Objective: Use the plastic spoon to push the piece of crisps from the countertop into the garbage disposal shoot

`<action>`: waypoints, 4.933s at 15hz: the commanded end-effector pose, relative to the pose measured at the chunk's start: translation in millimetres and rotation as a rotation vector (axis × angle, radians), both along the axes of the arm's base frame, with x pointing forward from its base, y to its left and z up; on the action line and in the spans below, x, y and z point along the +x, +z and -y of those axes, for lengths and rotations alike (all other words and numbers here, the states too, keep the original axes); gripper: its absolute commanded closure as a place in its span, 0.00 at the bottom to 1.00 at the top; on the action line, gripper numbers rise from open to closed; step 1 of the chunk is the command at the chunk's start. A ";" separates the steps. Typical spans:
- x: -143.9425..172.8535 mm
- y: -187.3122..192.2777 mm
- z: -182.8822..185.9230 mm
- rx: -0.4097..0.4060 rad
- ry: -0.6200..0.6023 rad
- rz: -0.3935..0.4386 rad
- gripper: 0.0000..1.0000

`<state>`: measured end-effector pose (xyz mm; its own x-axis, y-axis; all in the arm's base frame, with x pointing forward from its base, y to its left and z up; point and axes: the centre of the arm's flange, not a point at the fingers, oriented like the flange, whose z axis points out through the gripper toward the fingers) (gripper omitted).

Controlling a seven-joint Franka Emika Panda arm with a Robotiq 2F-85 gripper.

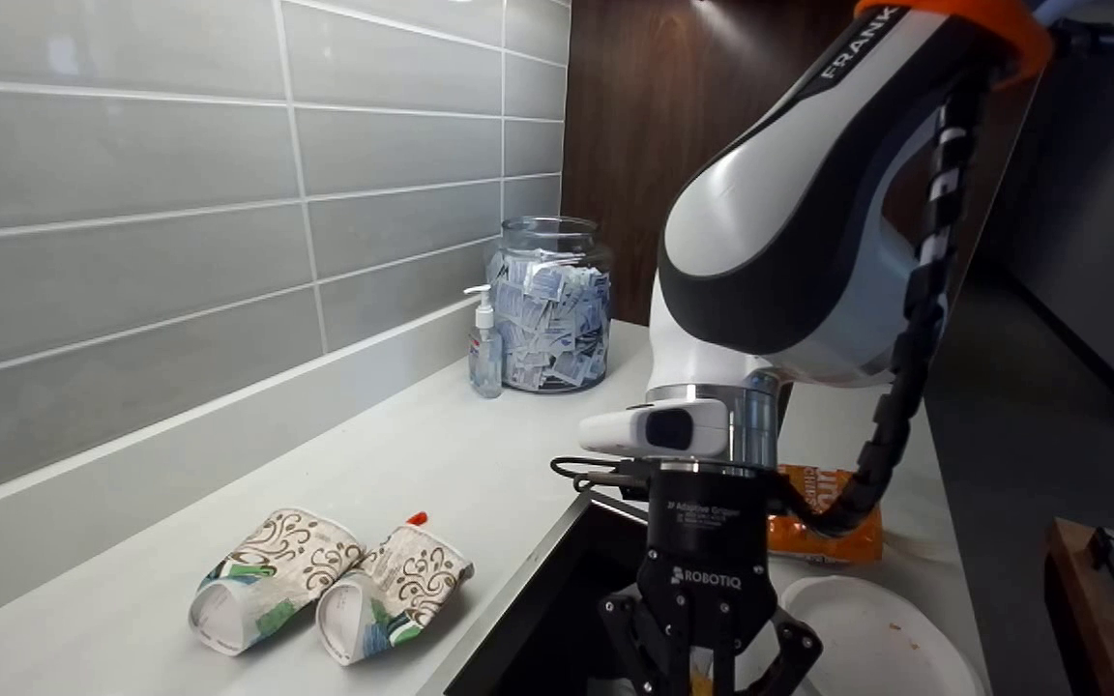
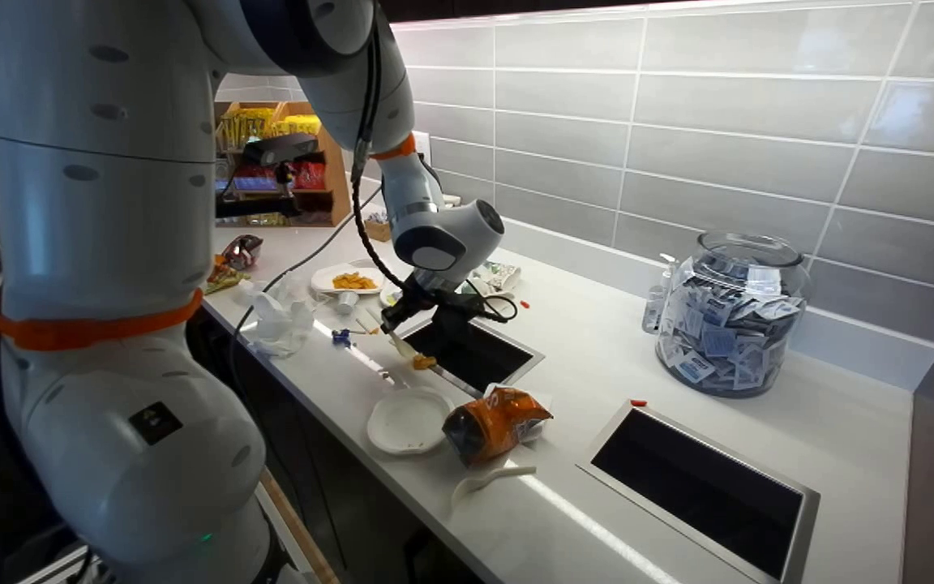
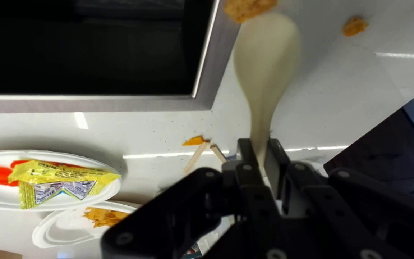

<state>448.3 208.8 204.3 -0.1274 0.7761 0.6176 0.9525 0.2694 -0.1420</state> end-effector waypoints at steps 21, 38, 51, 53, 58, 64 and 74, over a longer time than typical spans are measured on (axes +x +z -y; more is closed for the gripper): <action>-15.3 -16.5 24.7 0.013 0.026 -0.044 0.97; 9.6 -9.2 17.9 -0.019 0.046 0.033 0.97; 22.2 -2.3 11.1 -0.017 0.051 0.056 0.97; 22.8 3.2 7.1 -0.018 0.048 0.061 0.97; 19.8 24.5 -1.8 -0.050 -0.029 0.072 0.97; 25.8 22.3 -1.1 -0.023 -0.018 0.064 0.86; 47.7 52.4 20.4 -0.094 -0.178 0.185 0.97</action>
